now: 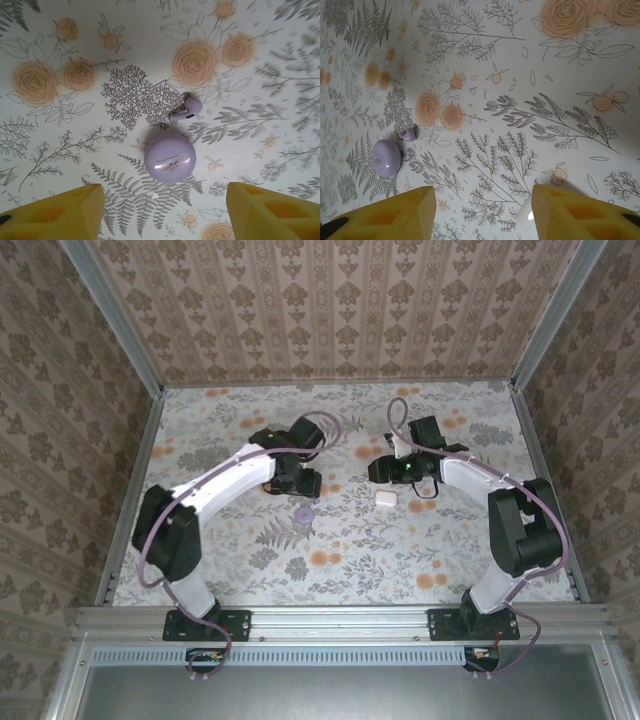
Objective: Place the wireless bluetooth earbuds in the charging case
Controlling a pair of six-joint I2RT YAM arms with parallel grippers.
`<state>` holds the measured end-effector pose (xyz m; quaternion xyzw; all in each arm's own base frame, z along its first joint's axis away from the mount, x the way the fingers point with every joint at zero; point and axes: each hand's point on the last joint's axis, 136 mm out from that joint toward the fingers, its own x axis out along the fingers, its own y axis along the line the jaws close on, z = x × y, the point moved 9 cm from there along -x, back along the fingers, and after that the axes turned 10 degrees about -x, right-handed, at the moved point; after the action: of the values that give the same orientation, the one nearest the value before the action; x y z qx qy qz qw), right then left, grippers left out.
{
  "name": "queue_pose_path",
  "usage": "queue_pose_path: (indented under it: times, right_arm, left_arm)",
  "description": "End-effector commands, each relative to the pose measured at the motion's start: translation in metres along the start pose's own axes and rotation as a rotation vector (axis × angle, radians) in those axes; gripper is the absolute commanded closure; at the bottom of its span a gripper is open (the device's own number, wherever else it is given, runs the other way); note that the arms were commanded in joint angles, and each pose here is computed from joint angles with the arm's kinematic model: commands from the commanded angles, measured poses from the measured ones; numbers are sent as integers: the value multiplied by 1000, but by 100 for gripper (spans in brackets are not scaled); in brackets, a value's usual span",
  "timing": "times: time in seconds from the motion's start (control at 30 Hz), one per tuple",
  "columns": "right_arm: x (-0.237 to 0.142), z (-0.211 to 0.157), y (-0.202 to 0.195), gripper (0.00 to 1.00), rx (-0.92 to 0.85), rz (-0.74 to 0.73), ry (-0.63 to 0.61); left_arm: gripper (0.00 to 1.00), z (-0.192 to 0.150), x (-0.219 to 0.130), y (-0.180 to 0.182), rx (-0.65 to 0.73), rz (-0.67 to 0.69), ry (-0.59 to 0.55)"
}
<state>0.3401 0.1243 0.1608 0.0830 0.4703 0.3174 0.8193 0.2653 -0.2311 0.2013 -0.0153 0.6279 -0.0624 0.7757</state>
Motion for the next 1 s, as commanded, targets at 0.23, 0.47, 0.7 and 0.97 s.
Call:
queue_pose_path:
  times: [0.23, 0.47, 0.7, 0.97]
  right_arm:
    - [-4, 5, 6, 42, -25, -10, -83]
    - [0, 4, 7, 40, -42, 18, -64]
    - [-1, 2, 7, 40, -71, 15, -65]
    - [-7, 0, 6, 40, -120, -42, -43]
  left_arm:
    - [30, -13, 41, -6, 53, 115, 221]
    - [31, -13, 56, -9, 48, 117, 249]
    - [32, -14, 71, -10, 48, 120, 294]
    - [42, -17, 87, -10, 43, 135, 333]
